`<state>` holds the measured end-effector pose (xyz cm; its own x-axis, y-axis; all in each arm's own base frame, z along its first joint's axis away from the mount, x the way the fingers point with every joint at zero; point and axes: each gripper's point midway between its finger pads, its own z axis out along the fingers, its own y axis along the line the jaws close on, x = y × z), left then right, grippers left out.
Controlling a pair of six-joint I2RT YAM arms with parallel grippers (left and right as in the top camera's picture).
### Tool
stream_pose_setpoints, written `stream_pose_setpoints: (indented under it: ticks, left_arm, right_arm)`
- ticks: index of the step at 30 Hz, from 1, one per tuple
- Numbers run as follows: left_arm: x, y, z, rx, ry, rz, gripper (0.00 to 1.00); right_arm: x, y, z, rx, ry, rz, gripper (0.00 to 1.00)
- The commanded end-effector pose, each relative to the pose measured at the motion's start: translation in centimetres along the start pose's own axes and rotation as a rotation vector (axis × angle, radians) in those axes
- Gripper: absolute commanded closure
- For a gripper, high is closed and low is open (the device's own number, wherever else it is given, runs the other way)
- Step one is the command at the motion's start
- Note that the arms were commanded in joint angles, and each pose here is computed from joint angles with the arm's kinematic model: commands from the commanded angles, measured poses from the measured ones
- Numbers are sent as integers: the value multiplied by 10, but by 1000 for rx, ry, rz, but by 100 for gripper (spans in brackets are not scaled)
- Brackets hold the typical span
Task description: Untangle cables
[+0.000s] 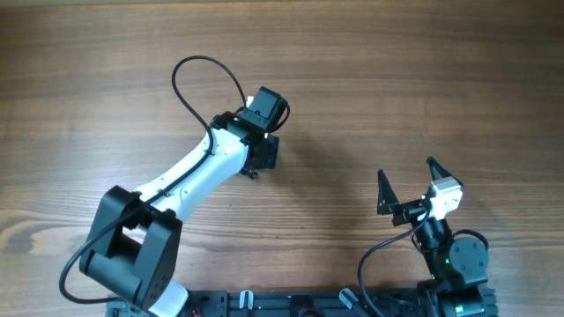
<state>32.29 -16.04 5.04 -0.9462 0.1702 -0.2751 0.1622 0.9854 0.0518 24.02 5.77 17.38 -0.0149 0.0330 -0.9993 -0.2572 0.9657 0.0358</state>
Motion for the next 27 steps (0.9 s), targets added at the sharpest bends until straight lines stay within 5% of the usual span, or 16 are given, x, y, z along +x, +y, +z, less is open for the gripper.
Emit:
stream_pose_setpoints:
  ticks: [1, 5, 7, 10, 14, 23, 27]
  left_arm:
    - [13, 5, 15, -27, 20, 16, 80]
    - [14, 10, 20, -53, 1, 14, 82]
    - [14, 10, 20, -53, 2, 11, 96]
    - [9, 9, 15, -48, -15, 0, 96]
    - [-20, 12, -38, 40, -101, -205, 96]
    - [-29, -7, -166, 955, -50, -338, 96]
    - [-25, -15, -206, 1219, -68, -240, 96]
  right_arm:
    - [-1, -3, 0, 18, -6, -9, 0]
    - [-1, -3, 0, 18, -6, -9, 0]
    - [-1, -3, 0, 18, -6, -10, 0]
    - [-1, -3, 0, 18, -6, -9, 0]
    - [-1, -3, 0, 18, -6, -10, 0]
    - [-5, -1, 0, 6, -24, -17, 0]
    - [-11, 23, -2, -139, -24, 283, 0]
